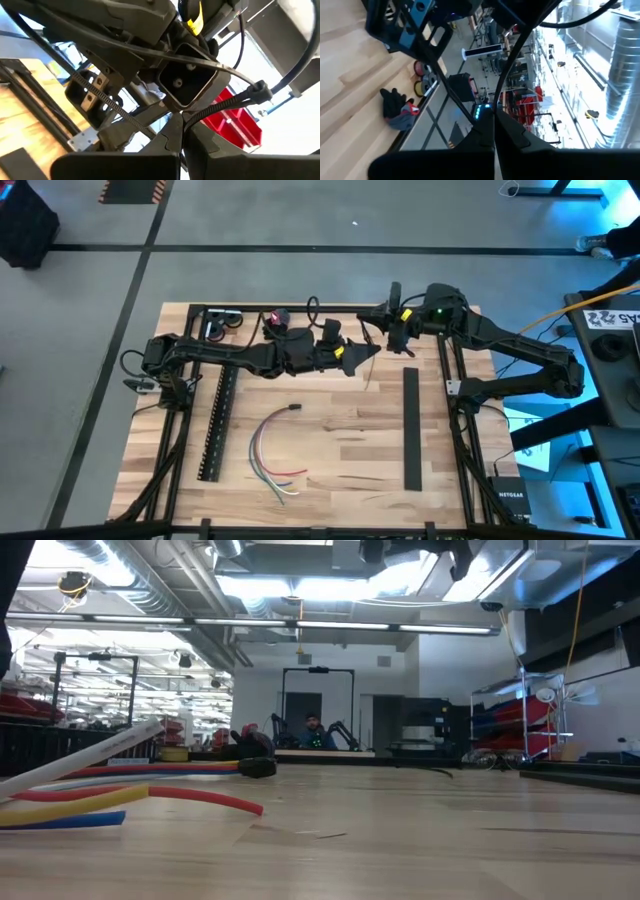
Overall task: Ziptie cables
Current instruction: Wrap the cable wires with the black zip tie
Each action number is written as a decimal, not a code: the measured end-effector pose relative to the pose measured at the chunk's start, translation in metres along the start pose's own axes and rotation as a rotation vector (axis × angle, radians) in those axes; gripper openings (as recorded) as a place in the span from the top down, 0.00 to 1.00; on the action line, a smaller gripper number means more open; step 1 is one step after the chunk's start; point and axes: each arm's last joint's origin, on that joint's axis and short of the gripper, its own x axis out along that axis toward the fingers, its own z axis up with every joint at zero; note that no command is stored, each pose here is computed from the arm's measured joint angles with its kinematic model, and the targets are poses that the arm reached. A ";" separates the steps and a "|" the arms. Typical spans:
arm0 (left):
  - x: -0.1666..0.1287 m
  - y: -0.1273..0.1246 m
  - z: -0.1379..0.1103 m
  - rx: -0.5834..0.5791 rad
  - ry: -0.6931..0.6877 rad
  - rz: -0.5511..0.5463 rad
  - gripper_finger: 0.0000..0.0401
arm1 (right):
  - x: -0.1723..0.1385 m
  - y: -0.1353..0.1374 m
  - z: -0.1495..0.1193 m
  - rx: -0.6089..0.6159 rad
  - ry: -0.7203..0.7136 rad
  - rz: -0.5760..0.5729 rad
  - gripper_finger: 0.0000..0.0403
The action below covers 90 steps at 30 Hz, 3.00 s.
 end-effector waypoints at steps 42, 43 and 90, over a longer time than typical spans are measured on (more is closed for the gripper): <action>-0.005 0.022 -0.015 0.271 0.224 0.193 1.00 | -0.004 0.033 0.001 0.826 0.096 0.351 1.00; -0.005 0.023 -0.014 0.265 0.220 0.196 1.00 | -0.003 0.034 0.004 0.809 0.086 0.353 1.00; -0.009 0.024 -0.002 0.227 0.156 0.278 1.00 | 0.001 0.037 0.039 0.301 0.115 0.264 1.00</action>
